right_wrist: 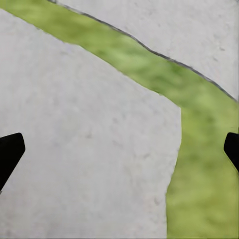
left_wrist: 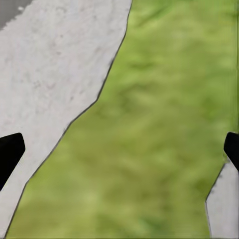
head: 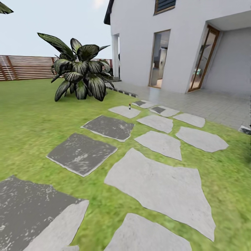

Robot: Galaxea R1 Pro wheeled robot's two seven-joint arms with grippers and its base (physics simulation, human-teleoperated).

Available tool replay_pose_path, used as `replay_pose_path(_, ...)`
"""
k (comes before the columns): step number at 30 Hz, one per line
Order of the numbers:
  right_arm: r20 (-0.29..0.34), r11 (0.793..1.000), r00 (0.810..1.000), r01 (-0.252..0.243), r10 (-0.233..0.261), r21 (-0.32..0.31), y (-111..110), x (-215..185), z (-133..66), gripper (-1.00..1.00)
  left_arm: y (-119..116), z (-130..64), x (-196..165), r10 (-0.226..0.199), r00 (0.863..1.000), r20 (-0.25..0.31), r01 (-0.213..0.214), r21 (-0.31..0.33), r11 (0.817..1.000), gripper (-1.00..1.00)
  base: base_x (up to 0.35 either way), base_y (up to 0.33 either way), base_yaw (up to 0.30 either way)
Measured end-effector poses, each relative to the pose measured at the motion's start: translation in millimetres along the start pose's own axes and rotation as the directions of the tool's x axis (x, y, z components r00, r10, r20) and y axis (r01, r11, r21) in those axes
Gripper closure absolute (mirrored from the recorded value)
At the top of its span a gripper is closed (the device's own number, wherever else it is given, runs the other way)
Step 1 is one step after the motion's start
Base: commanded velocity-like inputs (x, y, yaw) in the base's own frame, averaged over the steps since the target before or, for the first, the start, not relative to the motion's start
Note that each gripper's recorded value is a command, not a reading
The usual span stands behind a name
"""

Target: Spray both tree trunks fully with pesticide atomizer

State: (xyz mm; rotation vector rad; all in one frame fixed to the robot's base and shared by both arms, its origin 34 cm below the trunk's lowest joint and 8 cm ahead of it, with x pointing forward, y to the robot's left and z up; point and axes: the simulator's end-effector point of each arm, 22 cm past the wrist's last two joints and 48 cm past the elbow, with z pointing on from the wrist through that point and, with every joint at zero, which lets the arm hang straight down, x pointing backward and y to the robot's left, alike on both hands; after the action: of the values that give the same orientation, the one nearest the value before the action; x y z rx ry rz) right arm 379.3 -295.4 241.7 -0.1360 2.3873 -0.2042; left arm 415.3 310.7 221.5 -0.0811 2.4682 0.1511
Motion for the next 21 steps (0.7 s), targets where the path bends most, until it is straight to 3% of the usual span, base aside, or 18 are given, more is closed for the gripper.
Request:
replay_pose_path(8, 0.006, 1.000, 1.000, -0.001, 0.001, 0.001, -0.4, -2.7, 0.0, -1.00, 0.0, -0.3, -2.9, -0.001, 1.000, 0.006, 0.001, 0.000, 1.000, -1.00, 0.340, 0.000, -0.158)
replay_pose_path(21, 0.008, 1.000, 1.000, -0.001, 0.001, 0.001, -0.6, -3.4, 0.0, -1.00, 0.0, -0.4, -3.7, -0.001, 1.000, 0.008, 0.001, 0.000, 1.000, -1.00, 0.340, 0.000, -0.016)
